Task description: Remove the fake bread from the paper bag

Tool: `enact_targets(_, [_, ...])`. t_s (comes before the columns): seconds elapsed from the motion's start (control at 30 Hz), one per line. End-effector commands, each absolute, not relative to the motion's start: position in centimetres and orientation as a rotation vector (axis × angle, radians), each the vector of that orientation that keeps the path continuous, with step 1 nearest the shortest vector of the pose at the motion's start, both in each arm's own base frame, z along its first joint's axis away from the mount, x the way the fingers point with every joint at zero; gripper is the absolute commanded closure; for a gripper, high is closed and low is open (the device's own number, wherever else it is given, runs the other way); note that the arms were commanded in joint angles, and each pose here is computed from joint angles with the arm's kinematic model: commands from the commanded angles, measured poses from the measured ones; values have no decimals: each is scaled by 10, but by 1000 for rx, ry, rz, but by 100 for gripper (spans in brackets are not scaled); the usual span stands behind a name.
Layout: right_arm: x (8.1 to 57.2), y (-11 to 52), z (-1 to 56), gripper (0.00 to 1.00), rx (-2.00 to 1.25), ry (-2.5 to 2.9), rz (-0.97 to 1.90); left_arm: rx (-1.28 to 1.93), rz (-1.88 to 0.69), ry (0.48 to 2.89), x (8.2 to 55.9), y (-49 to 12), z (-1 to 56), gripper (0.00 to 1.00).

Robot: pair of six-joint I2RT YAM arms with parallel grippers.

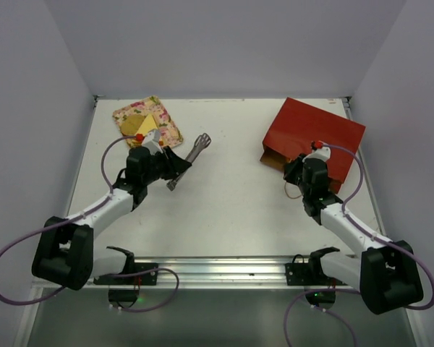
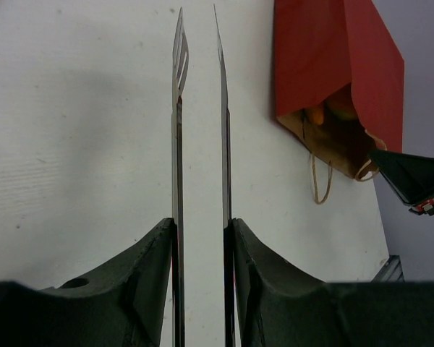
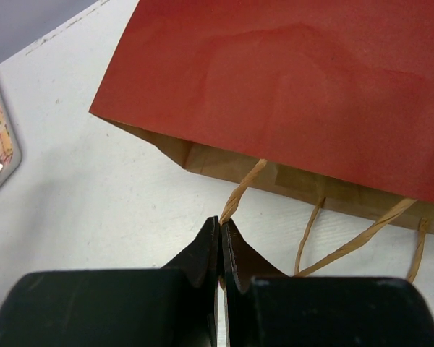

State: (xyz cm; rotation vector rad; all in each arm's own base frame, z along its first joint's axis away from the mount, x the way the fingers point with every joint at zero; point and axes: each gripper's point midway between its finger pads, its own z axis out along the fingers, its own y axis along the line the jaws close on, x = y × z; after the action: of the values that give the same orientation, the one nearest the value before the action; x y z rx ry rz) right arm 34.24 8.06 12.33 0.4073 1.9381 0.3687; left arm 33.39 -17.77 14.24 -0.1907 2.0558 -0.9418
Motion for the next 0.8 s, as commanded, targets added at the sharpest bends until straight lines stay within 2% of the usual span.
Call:
enact_targets(0.0, [346,81,145,100,376,1869,382,-152,-965,1966,350,-206,167,60])
enact_targets(0.23, [337,78,162,100,368,1820,391,-26,-1038,2006,339,-271,158,60])
enact_targets(0.77, [328,57,175,100,440,1769,308,167,-1051,1969,308,-341,195,57])
